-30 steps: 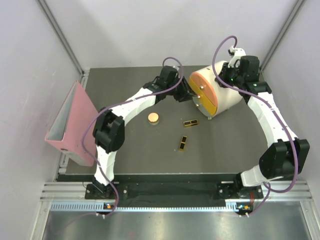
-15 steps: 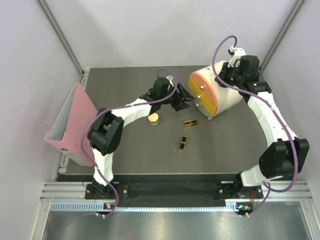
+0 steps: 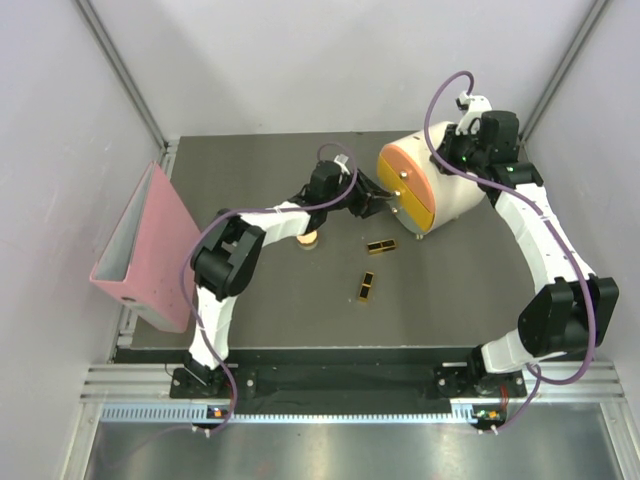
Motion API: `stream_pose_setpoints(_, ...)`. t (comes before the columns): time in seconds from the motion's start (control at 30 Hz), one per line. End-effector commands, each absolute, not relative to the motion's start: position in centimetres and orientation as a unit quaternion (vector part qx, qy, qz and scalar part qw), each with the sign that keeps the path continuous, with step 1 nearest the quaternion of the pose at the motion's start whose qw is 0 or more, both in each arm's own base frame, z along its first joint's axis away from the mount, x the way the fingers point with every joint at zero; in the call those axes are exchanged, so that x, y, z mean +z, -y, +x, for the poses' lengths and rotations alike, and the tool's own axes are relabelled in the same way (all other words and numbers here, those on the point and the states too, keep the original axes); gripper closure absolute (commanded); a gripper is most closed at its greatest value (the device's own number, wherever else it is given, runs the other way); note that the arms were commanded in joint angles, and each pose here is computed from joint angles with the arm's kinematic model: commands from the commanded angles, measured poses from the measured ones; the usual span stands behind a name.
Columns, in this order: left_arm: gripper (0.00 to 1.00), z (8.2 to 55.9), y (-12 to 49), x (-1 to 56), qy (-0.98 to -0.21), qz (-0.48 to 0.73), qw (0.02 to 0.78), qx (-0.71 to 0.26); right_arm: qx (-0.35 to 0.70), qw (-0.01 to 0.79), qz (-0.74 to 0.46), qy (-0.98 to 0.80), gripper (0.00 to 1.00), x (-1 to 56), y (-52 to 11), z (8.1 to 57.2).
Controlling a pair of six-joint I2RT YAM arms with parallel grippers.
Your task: Organize the makeup
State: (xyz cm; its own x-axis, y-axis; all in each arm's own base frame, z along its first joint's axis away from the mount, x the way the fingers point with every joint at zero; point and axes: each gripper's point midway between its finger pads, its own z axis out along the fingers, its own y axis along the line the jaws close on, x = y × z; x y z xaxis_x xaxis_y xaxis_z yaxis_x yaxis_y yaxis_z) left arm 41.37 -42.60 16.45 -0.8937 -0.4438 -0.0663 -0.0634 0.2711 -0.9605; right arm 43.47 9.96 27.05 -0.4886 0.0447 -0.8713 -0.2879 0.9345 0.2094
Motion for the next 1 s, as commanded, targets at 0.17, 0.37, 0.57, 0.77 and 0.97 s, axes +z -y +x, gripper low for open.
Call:
stream_pose_setpoints(0.17, 0.55, 43.4, 43.8, 19.4, -0.744, -0.144, 0.198, -0.622, 0.136, 0.337, -0.057, -0.93, 0.95, 17.4, -8.1, 39.9)
stream_pose_setpoints(0.37, 0.56, 44.1, 44.5, 19.1, -0.742, -0.145, 0.192, -0.626, 0.134, 0.338, -0.058, -0.93, 0.94, 17.6, -7.9, 40.4)
stream_pose_setpoints(0.57, 0.6, 44.6, 45.1, 19.0, -0.737, -0.145, 0.188, -0.633, 0.133, 0.334, -0.061, -0.931, 0.94, 17.5, -7.7, 40.7)
stream_pose_setpoints(0.77, 0.83, 44.7, 45.6, 18.2, -0.742, -0.147, 0.179, -0.629, 0.132, 0.331, -0.063, -0.932, 0.94, 17.4, -7.6, 40.8)
stream_pose_setpoints(0.97, 1.0, 44.3, 44.9, 18.1, -0.748, -0.142, 0.182, -0.622, 0.134, 0.328, -0.063, -0.933, 0.94, 17.2, -7.5, 40.9)
